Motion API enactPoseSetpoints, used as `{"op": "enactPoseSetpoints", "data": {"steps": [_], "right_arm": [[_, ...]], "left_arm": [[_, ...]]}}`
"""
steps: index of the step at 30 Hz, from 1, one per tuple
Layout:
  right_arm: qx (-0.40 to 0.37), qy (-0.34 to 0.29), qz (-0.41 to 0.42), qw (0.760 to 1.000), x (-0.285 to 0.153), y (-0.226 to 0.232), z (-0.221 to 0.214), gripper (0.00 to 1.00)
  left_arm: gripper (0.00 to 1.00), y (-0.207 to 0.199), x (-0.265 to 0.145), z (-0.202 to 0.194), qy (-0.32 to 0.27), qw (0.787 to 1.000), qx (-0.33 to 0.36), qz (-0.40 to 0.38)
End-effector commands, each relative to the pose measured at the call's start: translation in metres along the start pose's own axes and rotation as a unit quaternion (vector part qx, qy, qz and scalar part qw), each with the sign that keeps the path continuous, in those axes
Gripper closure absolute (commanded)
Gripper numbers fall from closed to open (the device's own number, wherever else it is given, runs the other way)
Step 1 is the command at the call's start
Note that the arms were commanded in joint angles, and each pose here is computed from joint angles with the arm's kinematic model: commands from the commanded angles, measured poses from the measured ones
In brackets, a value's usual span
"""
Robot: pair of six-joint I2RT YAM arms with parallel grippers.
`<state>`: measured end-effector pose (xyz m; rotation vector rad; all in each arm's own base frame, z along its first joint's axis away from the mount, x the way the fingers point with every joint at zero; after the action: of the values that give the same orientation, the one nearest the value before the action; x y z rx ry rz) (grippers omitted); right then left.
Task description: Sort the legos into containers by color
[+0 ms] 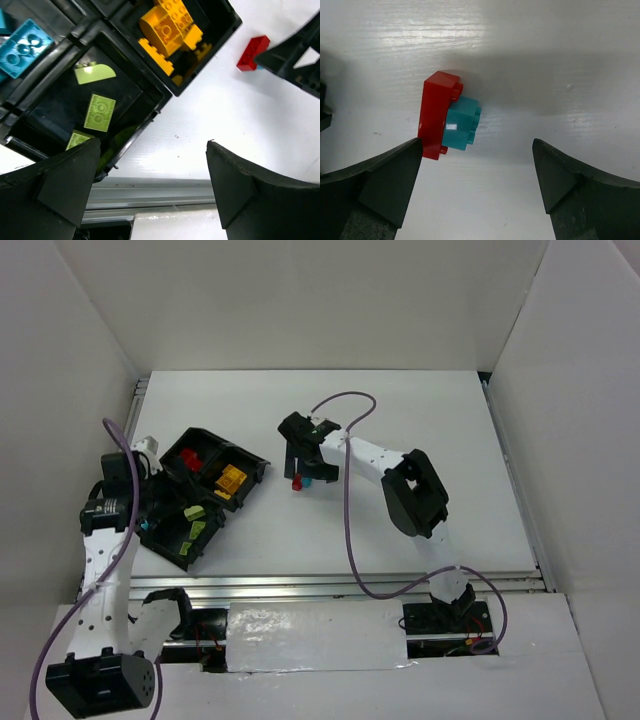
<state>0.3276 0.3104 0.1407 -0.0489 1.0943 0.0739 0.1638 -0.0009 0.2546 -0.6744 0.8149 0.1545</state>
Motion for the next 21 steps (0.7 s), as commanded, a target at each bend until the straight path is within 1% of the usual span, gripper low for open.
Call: {"op": "enactPoseSetpoints", "data": {"steps": [1, 3, 5, 8, 9, 10, 11, 13, 16, 17, 18, 19, 20, 21], "right_arm": [[-0.002, -0.015, -0.014, 1.000, 0.001, 0.002, 0.008, 0.03], [-0.004, -0.005, -0.005, 1.000, 0.008, 0.005, 0.004, 0.06], [-0.006, -0.005, 0.011, 1.000, 0.014, 0.008, 0.001, 0.07], [0.002, -0.008, 0.030, 0.999, 0.011, 0.011, 0.002, 0.08], [0.007, -0.013, 0.047, 0.999, 0.003, 0.012, 0.004, 0.08], [0.011, -0.020, 0.056, 0.998, 0.003, 0.012, 0.003, 0.08], [0.020, -0.035, 0.072, 0.997, -0.009, 0.012, 0.008, 0.09], [0.029, -0.052, 0.091, 0.994, -0.013, 0.014, 0.010, 0.09], [0.031, -0.059, 0.089, 0.994, -0.017, 0.018, 0.021, 0.09], [0.025, -0.043, 0.076, 0.996, -0.004, 0.021, 0.018, 0.09], [0.024, -0.038, 0.070, 0.997, 0.000, 0.022, 0.019, 0.10], [0.020, -0.032, 0.065, 0.997, -0.001, 0.025, 0.023, 0.11], [0.016, -0.019, 0.051, 0.998, 0.010, 0.025, 0.019, 0.14], [0.014, -0.016, 0.048, 0.999, 0.012, 0.025, 0.019, 0.16]], "left_arm": [[0.01, -0.012, -0.005, 0.005, -0.001, 0.999, 0.032, -0.034], [0.01, -0.018, -0.006, 0.007, 0.003, 0.998, 0.040, -0.041], [0.00, -0.024, -0.006, 0.012, 0.006, 0.998, 0.045, -0.052], [0.00, -0.030, -0.003, 0.015, 0.014, 0.997, 0.053, -0.058], [0.01, -0.032, -0.001, 0.015, 0.021, 0.996, 0.057, -0.059], [0.00, -0.033, 0.000, 0.015, 0.024, 0.996, 0.060, -0.061], [0.00, -0.035, 0.001, 0.015, 0.029, 0.995, 0.064, -0.064], [0.01, -0.037, 0.003, 0.015, 0.032, 0.995, 0.068, -0.066], [0.00, -0.041, 0.005, 0.015, 0.037, 0.994, 0.075, -0.069], [0.01, -0.042, 0.007, 0.015, 0.040, 0.994, 0.078, -0.069], [0.01, -0.043, 0.007, 0.015, 0.041, 0.993, 0.080, -0.070], [0.01, -0.043, 0.007, 0.016, 0.041, 0.993, 0.081, -0.070], [0.00, -0.044, 0.007, 0.015, 0.044, 0.993, 0.084, -0.072], [0.00, -0.045, 0.008, 0.015, 0.044, 0.993, 0.085, -0.073]]}}
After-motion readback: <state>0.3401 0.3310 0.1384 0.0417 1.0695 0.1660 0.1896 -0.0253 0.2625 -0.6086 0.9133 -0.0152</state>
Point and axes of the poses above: each gripper's point midway between its finger pads, its own x axis out along the fingers, its own y axis along the line the jaws close on, z = x × y, the point moved 10 cm from there along -x, back along the fingers, and after that the axes turned 10 degrees about -x, right-handed, at the moved point
